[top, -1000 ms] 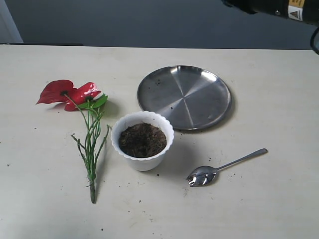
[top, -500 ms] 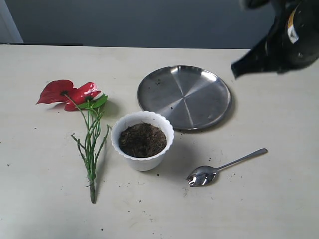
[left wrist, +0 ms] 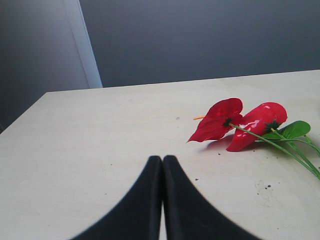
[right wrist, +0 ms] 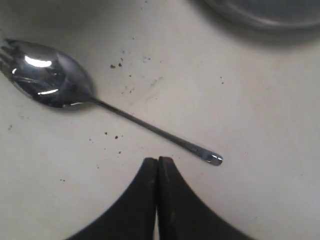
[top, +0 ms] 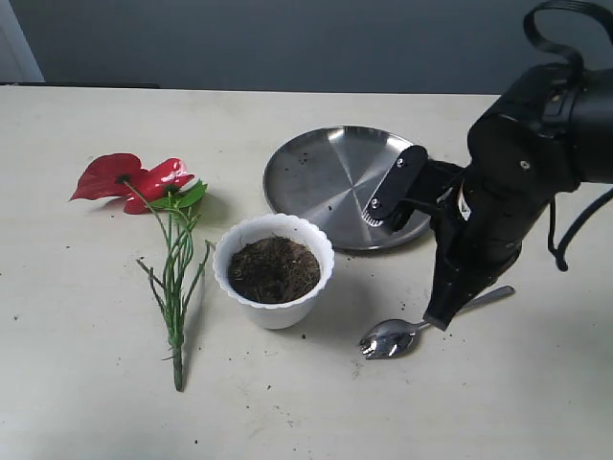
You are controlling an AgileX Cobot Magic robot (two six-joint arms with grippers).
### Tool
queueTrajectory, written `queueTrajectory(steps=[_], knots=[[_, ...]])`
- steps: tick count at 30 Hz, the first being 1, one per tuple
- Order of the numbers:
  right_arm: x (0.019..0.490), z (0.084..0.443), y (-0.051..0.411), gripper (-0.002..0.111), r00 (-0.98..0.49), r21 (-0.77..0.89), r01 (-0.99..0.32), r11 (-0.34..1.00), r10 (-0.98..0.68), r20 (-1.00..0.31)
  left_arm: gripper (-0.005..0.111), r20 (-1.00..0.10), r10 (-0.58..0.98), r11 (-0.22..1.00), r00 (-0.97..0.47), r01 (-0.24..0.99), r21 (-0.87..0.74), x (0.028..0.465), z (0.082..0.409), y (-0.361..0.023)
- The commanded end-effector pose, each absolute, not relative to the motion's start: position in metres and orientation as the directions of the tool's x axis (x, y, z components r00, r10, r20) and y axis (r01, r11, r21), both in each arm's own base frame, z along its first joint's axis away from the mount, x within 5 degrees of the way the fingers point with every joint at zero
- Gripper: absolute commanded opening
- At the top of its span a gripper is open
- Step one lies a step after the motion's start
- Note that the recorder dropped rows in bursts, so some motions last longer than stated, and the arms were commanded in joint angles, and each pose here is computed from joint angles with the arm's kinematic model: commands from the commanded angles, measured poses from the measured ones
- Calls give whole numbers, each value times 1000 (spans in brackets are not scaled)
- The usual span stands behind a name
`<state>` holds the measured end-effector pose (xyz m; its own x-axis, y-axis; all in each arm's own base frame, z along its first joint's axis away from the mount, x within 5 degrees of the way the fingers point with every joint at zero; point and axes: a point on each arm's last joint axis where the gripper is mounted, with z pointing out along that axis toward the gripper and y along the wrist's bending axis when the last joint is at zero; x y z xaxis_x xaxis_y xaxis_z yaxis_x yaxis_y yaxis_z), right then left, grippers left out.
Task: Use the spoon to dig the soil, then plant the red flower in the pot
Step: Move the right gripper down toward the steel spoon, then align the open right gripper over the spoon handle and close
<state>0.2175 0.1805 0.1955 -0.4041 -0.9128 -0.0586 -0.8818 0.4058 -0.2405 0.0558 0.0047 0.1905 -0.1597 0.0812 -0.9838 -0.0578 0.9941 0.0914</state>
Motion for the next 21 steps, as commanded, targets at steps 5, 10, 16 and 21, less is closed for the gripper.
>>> queueTrajectory(steps=[5, 10, 16, 21], knots=[[224, 173, 183, 32, -338, -240, -916, 322, -941, 27, 0, -987, 72, 995, -146, -52, 80, 55, 192, 4], [228, 155, 185, 48, -311, -232, -930, 286, -947, 80, 0, -986, 72, 995, -148, -52, 80, 55, 192, 4], [230, 137, 184, 40, -237, -210, -957, 201, -958, 163, 0, -986, 72, 995, -148, -52, 80, 55, 192, 4], [233, 129, 184, 45, -176, -208, -969, 135, -964, 197, 0, -986, 72, 995, -148, -52, 80, 55, 192, 4]])
